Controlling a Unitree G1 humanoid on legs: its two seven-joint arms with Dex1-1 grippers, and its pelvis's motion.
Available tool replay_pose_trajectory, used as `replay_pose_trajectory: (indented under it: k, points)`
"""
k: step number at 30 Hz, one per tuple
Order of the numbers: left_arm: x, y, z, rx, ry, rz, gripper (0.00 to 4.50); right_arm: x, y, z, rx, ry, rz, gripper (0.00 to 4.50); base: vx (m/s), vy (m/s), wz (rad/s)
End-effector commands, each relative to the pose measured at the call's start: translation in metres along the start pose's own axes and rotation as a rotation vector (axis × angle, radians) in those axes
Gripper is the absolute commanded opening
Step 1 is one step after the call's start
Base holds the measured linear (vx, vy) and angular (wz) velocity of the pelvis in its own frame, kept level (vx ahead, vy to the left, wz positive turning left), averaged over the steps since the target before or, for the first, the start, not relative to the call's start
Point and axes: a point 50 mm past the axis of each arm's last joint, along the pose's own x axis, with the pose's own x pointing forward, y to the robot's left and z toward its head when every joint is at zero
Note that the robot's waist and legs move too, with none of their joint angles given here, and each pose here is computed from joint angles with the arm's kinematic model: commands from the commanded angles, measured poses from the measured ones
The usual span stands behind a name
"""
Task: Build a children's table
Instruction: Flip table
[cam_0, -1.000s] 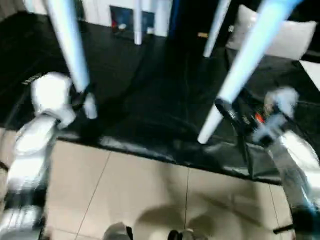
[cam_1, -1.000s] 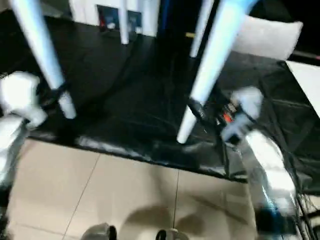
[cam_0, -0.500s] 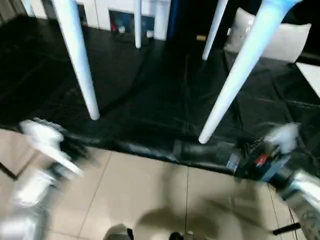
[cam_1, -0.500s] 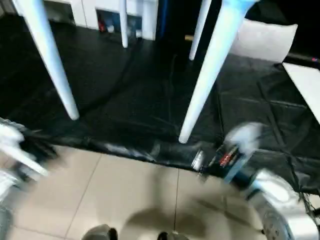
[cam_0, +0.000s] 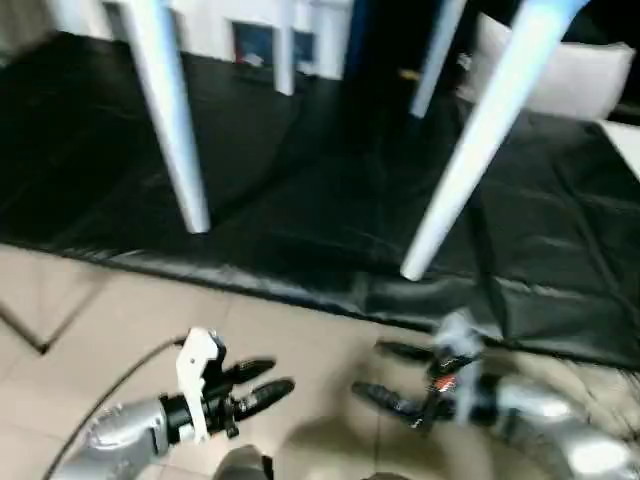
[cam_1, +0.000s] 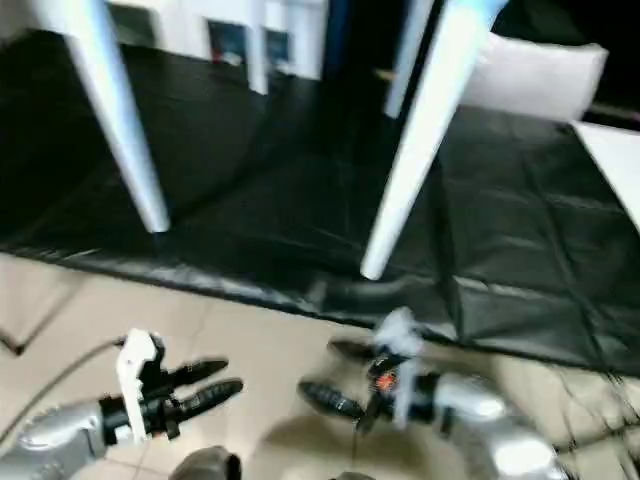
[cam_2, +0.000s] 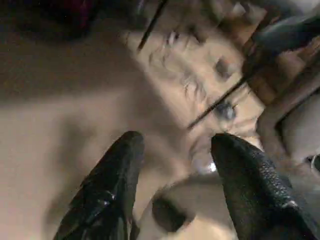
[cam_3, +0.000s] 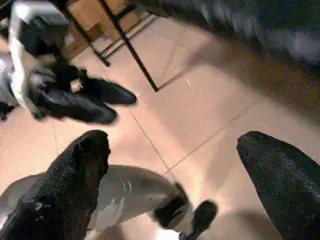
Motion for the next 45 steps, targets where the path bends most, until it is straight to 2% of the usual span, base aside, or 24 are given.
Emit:
replay_pose_trajectory:
  k: [1, 2, 4, 5, 10, 11, 12, 16, 17, 22, 24, 27, 29, 45]
  points:
    - [0.005, 0.010, -0.023, -0.078, 0.068, 0.145, 2.56, -0.001, -0.014, -0.022, 0.032, 0.100, -0.132, 4.50, 0.000, 0.000, 0.00]
    - [0.009, 0.016, -0.031, -0.113, 0.081, 0.214, 2.56, 0.002, -0.016, -0.038, 0.066, 0.149, -0.145, 4.50, 0.000, 0.000, 0.00]
    - [0.013, 0.018, -0.039, -0.158, 0.091, 0.238, 2.56, 0.006, -0.019, -0.054, 0.077, 0.194, -0.186, 4.50, 0.032, 0.012, -0.01]
    - [0.016, 0.022, -0.049, -0.200, 0.127, 0.310, 2.56, 0.011, -0.021, -0.067, 0.135, 0.212, -0.224, 4.50, 0.063, 0.024, -0.03]
    - [0.021, 0.029, -0.062, -0.266, 0.163, 0.461, 2.56, 0.016, -0.034, -0.078, 0.165, 0.229, -0.408, 4.50, 0.013, 0.003, -0.01]
    - [0.022, 0.033, -0.066, -0.301, 0.179, 0.568, 2.56, 0.013, -0.047, -0.081, 0.158, 0.260, -0.602, 4.50, 0.000, 0.000, 0.00]
    - [0.023, 0.036, -0.069, -0.303, 0.205, 0.630, 2.56, 0.010, -0.053, -0.085, 0.195, 0.279, -0.721, 4.50, 0.000, 0.000, 0.00]
    - [0.030, 0.032, -0.073, -0.282, 0.251, 0.638, 2.56, 0.009, -0.048, -0.107, 0.267, 0.416, -0.813, 4.50, 0.000, 0.000, 0.00]
    - [0.033, 0.030, -0.075, -0.309, 0.266, 0.638, 2.56, 0.010, -0.042, -0.117, 0.259, 0.504, -0.833, 4.50, 0.000, 0.000, 0.00]
    - [0.032, 0.028, -0.082, -0.339, 0.331, 0.674, 2.56, 0.011, -0.035, -0.128, 0.278, 0.560, -0.841, 4.50, 0.000, 0.000, 0.00]
    - [0.031, 0.027, -0.088, -0.317, 0.384, 0.681, 2.56, 0.011, -0.029, -0.135, 0.319, 0.614, -0.828, 4.50, 0.000, 0.000, 0.00]
    - [0.032, 0.025, -0.091, -0.299, 0.399, 0.677, 2.56, 0.013, -0.024, -0.140, 0.386, 0.638, -0.838, 4.50, 0.000, 0.000, 0.00]
    - [0.035, 0.023, -0.091, -0.291, 0.394, 0.665, 2.56, 0.015, -0.022, -0.140, 0.407, 0.631, -0.835, 4.50, 0.000, 0.000, 0.00]
    - [0.036, 0.022, -0.090, -0.287, 0.395, 0.661, 2.56, 0.016, -0.022, -0.140, 0.407, 0.632, -0.830, 4.50, 0.000, 0.000, 0.00]
